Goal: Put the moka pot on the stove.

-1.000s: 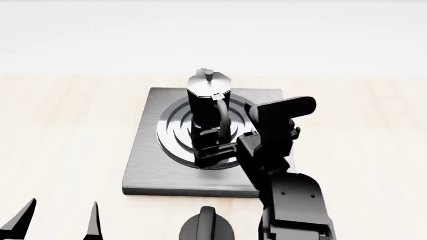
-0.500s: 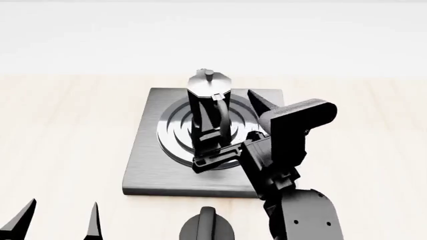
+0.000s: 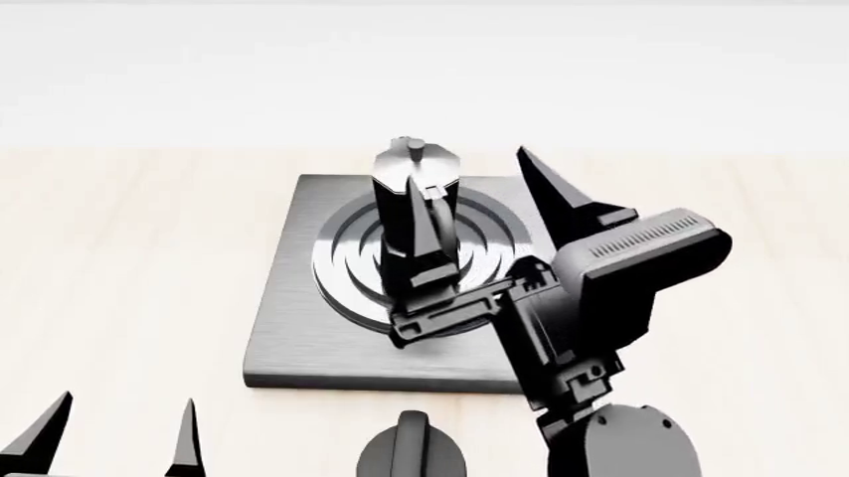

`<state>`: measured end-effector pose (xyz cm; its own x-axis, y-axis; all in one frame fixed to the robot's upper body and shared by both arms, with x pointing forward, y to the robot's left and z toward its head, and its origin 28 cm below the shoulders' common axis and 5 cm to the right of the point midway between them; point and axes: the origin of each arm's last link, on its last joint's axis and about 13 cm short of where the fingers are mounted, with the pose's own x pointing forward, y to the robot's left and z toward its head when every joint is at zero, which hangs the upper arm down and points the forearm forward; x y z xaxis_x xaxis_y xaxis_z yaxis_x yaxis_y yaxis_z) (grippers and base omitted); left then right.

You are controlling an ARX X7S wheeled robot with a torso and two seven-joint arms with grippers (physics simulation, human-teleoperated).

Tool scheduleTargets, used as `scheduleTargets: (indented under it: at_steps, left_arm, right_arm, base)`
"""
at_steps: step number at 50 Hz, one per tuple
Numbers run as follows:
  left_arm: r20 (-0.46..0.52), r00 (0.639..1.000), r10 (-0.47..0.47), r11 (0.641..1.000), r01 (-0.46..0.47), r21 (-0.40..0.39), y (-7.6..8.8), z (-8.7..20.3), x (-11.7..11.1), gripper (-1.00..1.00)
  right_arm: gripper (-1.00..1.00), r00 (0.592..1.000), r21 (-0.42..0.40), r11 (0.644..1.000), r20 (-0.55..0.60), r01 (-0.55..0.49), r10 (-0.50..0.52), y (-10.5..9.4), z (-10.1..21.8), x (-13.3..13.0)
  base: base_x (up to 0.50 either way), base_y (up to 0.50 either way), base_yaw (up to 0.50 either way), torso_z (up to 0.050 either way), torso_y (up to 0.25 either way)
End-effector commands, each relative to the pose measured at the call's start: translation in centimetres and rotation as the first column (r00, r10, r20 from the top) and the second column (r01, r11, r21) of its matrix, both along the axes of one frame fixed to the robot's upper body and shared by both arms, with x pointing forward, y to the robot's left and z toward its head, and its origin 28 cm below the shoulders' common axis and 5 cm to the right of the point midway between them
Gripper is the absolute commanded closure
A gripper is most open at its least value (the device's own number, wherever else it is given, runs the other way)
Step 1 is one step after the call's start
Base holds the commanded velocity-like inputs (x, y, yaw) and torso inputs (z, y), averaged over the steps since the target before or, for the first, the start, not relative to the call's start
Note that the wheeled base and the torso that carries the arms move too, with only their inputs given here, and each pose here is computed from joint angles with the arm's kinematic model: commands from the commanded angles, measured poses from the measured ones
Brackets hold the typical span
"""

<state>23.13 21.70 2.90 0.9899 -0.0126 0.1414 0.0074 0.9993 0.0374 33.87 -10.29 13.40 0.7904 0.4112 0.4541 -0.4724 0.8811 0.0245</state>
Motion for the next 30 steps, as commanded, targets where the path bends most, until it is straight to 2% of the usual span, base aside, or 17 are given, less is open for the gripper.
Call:
scheduleTargets:
  at_steps: [1, 9, 15, 30]
  left_arm:
    - [0.011, 1.0, -0.01, 1.0, 0.01, -0.012, 0.0, 0.3, -0.5, -1.0]
    - [0.012, 1.0, -0.01, 1.0, 0.01, -0.012, 0.0, 0.3, -0.7, -1.0]
    - [0.011, 1.0, -0.01, 1.0, 0.01, -0.013, 0.0, 0.2, -0.7, -1.0]
    - [0.008, 1.0, -0.015, 1.0, 0.015, -0.019, -0.1, 0.0, -0.8, -1.0]
  right_arm:
    - [-1.0, 0.995, 0.031, 1.0, 0.099, -0.004, 0.001, -0.2, 0.4, -0.9]
    - [-1.0, 0.986, 0.05, 0.999, 0.167, -0.003, -0.005, -0.3, 0.7, -1.6]
    - [-1.0, 0.977, 0.097, 0.995, 0.206, 0.025, -0.045, -0.5, 0.8, -1.8]
    - [-1.0, 0.961, 0.155, 0.984, 0.246, 0.088, -0.125, -1.4, 1.1, -2.5]
  base:
    - [0.0, 0.0, 0.0, 0.0, 0.0]
    - [0.0, 0.0, 0.0, 0.0, 0.0]
    - [0.0, 0.0, 0.0, 0.0, 0.0]
    - [0.0, 0.0, 0.0, 0.0, 0.0]
